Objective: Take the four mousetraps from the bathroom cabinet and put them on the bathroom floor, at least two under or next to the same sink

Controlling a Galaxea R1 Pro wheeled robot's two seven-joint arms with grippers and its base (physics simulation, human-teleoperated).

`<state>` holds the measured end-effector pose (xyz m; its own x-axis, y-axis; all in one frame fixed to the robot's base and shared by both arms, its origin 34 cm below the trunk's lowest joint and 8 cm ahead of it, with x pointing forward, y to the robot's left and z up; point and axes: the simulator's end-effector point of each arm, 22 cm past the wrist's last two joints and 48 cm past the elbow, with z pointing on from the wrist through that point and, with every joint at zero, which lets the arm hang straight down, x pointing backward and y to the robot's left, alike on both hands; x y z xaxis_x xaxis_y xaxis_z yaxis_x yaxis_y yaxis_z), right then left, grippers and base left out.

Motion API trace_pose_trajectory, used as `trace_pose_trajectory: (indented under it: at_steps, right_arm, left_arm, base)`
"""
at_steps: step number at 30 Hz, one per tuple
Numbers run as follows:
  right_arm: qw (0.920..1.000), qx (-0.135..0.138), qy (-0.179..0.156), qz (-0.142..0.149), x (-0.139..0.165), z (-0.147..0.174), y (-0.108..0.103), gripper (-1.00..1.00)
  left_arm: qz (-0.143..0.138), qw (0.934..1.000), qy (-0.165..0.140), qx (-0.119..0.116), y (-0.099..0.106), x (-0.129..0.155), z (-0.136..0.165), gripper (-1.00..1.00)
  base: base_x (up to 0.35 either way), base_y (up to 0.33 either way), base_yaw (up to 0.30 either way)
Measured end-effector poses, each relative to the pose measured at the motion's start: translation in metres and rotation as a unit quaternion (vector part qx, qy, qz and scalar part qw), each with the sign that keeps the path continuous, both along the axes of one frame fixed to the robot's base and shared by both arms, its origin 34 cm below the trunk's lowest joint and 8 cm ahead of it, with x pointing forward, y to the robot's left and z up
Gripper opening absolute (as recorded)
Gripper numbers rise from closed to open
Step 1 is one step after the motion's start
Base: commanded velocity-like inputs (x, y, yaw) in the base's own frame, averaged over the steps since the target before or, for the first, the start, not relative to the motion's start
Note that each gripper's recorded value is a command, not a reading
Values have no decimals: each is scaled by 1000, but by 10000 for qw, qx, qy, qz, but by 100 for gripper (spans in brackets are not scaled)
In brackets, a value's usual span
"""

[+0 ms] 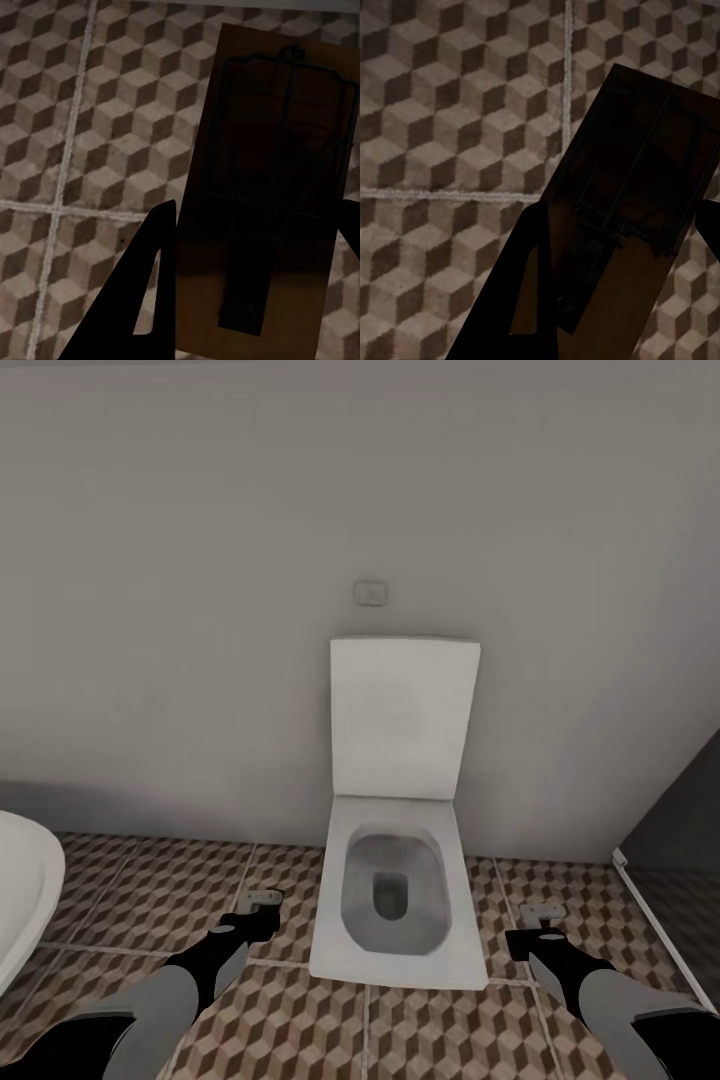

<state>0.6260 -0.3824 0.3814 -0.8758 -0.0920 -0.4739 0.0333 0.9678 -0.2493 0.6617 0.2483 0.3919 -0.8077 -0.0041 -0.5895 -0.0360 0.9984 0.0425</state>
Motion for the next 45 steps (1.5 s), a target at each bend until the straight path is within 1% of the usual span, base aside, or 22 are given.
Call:
trace_pose_trajectory:
  at_steps: [6,17,25,35,45]
  right_arm:
    - [10000,1,1,-2,0,0,0,-100]
    - [10000,3,9,6,0,0,1,-100]
    - [10000,4,8,7,0,0,1,-100]
    - [10000,0,6,4,0,0,0,-100]
    - [10000,-1,1,5,0,0,0,-100]
  left_arm:
    - [2,10000,0,2,0,0,0,-100]
    - [7,10000,7,-1,0,-1,0,-100]
    - [10,10000,8,0,0,-1,0,-100]
    - [35,10000,4,18,5,-1,0,-100]
    - [33,10000,3,16,5,0,0,-100]
  base:
    - [2,0,-21]
    - [0,0,-140]
    - [15,1,-13]
    - [127,44,-1]
    - [19,6,0]
